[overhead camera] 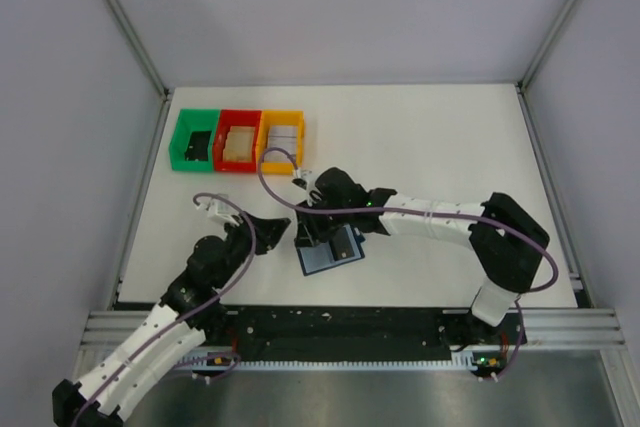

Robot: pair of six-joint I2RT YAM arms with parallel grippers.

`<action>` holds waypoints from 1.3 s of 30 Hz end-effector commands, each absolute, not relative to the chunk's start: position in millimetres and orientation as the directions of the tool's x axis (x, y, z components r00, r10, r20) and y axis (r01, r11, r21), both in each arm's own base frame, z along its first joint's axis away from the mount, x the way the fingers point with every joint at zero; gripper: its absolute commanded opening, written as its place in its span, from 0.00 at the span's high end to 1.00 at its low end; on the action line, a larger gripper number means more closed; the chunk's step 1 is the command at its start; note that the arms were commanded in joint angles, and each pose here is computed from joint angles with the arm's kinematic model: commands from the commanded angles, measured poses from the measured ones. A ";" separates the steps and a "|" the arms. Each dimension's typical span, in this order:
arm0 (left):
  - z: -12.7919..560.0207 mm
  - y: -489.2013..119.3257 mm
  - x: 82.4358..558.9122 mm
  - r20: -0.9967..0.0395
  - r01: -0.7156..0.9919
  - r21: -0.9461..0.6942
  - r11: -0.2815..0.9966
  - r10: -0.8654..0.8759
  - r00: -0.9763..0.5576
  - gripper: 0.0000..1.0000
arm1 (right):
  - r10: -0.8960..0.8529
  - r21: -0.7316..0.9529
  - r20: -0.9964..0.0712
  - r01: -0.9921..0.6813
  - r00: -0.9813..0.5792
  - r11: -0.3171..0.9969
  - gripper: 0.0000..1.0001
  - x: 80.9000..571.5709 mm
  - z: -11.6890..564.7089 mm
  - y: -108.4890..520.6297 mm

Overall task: Take the credit cards out of the card holder
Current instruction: Remove the credit card from the card holder.

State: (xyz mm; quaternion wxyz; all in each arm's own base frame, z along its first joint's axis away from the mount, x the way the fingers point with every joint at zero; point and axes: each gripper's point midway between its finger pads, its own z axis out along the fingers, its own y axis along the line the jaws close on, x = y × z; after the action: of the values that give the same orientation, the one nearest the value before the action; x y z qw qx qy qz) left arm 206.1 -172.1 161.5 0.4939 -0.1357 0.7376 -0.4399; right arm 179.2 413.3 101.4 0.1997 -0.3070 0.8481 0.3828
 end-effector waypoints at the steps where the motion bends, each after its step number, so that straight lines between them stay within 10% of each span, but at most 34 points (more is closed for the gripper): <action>1: 156.5 -178.7 203.3 -0.609 0.241 -0.778 0.579 -0.605 -0.513 0.57 | -0.322 0.470 -0.616 -0.663 -0.719 0.583 0.63 195.0 120.7 384.4; 39: 62.6 -286.9 207.5 -0.335 0.066 -0.826 0.560 -0.395 -0.855 0.53 | -0.130 0.537 -0.504 -0.428 -0.854 0.727 0.81 219.8 29.3 291.6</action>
State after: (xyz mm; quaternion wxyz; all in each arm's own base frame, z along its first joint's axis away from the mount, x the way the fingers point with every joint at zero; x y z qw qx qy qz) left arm 195.8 -271.3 44.8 0.2361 -0.0951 0.8676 -0.4272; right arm 217.2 291.0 31.2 0.2208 -0.1586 0.9056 0.3256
